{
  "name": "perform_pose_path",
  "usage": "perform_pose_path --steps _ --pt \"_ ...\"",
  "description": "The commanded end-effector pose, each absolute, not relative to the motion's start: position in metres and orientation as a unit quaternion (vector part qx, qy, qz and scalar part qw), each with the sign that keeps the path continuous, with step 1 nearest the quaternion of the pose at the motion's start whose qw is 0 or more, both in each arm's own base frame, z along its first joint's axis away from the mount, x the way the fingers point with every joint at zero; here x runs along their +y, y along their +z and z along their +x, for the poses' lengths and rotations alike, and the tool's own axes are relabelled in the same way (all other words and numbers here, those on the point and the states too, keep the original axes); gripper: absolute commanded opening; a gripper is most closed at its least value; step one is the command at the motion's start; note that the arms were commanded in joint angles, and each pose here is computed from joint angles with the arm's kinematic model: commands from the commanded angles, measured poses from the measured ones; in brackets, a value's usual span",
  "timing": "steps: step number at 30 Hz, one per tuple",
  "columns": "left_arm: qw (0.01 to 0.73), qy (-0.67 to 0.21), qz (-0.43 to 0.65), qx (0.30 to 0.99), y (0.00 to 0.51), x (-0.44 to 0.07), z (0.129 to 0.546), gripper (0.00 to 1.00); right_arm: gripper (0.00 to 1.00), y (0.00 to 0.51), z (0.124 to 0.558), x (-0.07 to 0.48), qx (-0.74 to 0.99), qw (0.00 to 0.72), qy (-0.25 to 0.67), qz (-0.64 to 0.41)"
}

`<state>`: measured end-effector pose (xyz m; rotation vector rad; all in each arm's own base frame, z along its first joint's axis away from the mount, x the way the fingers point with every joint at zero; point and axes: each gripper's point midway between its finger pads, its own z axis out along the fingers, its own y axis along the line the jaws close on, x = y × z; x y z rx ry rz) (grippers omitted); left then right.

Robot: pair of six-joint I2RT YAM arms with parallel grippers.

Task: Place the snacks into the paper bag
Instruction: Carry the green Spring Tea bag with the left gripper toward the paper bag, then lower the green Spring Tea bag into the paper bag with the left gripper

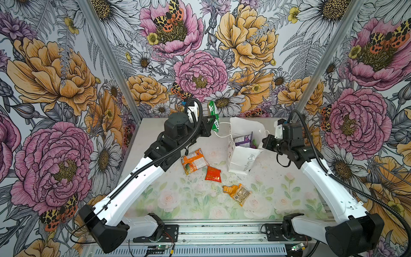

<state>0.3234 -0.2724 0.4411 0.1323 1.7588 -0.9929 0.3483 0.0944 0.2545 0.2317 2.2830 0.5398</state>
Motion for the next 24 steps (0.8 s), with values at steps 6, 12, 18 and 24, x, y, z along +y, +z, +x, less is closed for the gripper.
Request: perform_pose_path --steps 6,12,18,24 --pt "0.523 -0.477 0.117 0.697 0.480 -0.336 0.311 0.00 0.00 0.260 0.343 0.094 0.890 0.388 0.220 0.095" --pt "0.502 -0.494 0.148 0.694 0.479 -0.379 0.308 0.00 0.00 0.260 0.342 0.094 0.890 0.389 0.221 0.093" --pt "0.478 -0.499 0.158 0.706 0.463 -0.408 0.313 0.00 0.00 0.259 0.340 0.094 0.890 0.389 0.220 0.092" --pt "0.450 -0.501 0.151 0.724 0.439 -0.424 0.321 0.00 0.00 0.258 0.340 0.094 0.891 0.387 0.219 0.090"
